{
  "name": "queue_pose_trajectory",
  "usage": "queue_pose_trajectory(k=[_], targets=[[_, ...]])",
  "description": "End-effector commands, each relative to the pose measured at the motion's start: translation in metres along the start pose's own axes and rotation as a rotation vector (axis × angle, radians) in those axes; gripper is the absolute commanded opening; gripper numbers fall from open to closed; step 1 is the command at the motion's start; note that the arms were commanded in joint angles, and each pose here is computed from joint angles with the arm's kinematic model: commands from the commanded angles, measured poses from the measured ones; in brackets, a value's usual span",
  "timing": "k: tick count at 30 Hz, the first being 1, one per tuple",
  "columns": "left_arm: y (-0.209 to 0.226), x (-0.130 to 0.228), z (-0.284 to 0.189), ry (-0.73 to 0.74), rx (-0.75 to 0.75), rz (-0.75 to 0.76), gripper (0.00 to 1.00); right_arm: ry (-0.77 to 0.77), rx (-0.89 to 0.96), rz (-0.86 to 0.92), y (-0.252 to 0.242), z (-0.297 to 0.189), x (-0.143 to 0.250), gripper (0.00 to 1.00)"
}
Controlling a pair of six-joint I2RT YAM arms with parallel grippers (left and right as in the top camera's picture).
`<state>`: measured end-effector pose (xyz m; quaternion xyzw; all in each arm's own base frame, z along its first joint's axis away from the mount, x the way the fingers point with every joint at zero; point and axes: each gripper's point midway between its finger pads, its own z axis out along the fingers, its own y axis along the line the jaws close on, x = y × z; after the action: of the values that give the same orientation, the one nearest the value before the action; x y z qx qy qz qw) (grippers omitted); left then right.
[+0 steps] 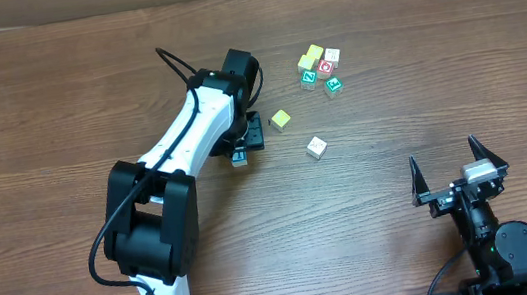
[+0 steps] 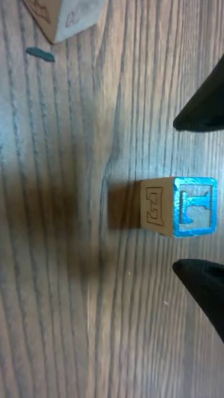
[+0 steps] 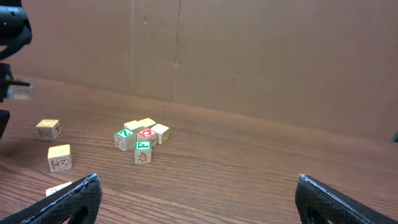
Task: Flip 3 blocks
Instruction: 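Lift, rotate, and set the blue-lettered block down flipped with left gripper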
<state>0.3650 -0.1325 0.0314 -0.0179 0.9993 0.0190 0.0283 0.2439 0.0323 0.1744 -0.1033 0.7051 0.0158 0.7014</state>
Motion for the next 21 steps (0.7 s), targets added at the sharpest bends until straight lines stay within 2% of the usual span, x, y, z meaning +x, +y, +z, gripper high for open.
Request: queue_pose_trajectory(k=[1,5,10,13,17,21], targets=[[-0.002,0.013,0.012,0.034,0.010,0.027,0.57,0.000,-0.002,-0.004,0.000,0.000,0.003,1.00],[0.002,0.021,0.021,0.054,-0.001,0.027,0.56,0.000,-0.002,-0.004,0.000,0.000,0.003,1.00],[0.002,0.022,0.025,0.049,0.002,0.027,0.40,0.000,-0.002,-0.004,0.000,0.000,0.003,1.00],[-0.001,0.013,0.025,0.016,0.015,0.024,0.40,0.000,-0.002,-0.004,0.000,0.000,0.003,1.00],[-0.003,0.007,0.025,-0.008,0.030,0.019,0.32,0.000,-0.002,-0.004,0.000,0.000,0.003,1.00],[-0.003,0.008,0.025,-0.003,0.027,0.020,0.31,-0.001,-0.002,-0.004,0.000,0.000,0.003,1.00]])
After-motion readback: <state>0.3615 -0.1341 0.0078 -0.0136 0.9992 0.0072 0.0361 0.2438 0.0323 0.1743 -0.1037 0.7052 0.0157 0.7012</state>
